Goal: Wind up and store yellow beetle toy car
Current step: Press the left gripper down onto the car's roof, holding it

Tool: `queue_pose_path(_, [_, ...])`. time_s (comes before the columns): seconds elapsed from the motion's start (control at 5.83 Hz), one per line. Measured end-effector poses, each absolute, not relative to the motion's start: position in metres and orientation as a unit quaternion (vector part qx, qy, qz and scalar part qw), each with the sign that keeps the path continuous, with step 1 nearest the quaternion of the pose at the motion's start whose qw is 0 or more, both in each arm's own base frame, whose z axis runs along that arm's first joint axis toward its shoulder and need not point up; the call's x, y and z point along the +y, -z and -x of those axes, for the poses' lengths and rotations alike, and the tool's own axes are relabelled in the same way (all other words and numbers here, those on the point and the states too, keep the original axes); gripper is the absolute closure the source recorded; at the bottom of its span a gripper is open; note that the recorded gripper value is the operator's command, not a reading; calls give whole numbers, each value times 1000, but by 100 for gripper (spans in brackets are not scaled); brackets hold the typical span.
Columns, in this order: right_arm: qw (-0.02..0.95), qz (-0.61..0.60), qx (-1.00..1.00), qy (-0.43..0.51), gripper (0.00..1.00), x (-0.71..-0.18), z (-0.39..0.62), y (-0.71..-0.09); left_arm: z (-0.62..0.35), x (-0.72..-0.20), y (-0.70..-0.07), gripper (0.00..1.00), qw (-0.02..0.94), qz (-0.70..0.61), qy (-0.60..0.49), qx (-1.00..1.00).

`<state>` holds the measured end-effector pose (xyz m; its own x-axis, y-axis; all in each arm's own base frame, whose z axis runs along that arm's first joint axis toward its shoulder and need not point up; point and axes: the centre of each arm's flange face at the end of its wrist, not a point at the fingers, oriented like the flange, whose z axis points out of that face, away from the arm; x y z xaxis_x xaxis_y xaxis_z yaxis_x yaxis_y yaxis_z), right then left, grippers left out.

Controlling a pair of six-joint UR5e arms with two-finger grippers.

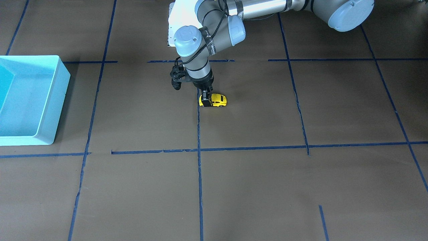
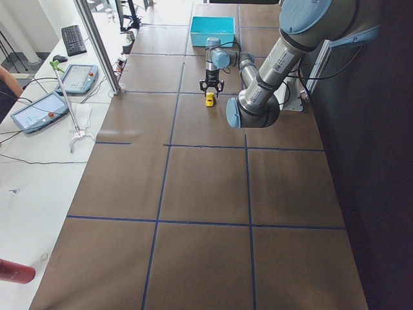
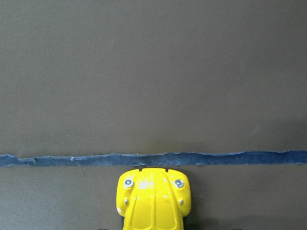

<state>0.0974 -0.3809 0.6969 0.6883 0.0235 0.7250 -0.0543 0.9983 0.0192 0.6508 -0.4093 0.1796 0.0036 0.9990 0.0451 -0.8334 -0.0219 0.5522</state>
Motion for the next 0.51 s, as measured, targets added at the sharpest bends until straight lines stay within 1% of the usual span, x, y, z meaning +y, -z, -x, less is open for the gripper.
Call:
queue_pose_path(0.17, [919,-43,-392,-11,0,-385,-98,-694,-651,-410,-178,77,674,-222,-680,187])
queue_pose_path(0.34, [919,-48,-391,-9,0,-384,-97,-698,-651,-409,-178,88,673,-222,-680,186])
queue_pose_path(0.51, [919,-45,-392,-10,0,-382,-97,-704,-652,-409,-178,94,674,-224,-680,184])
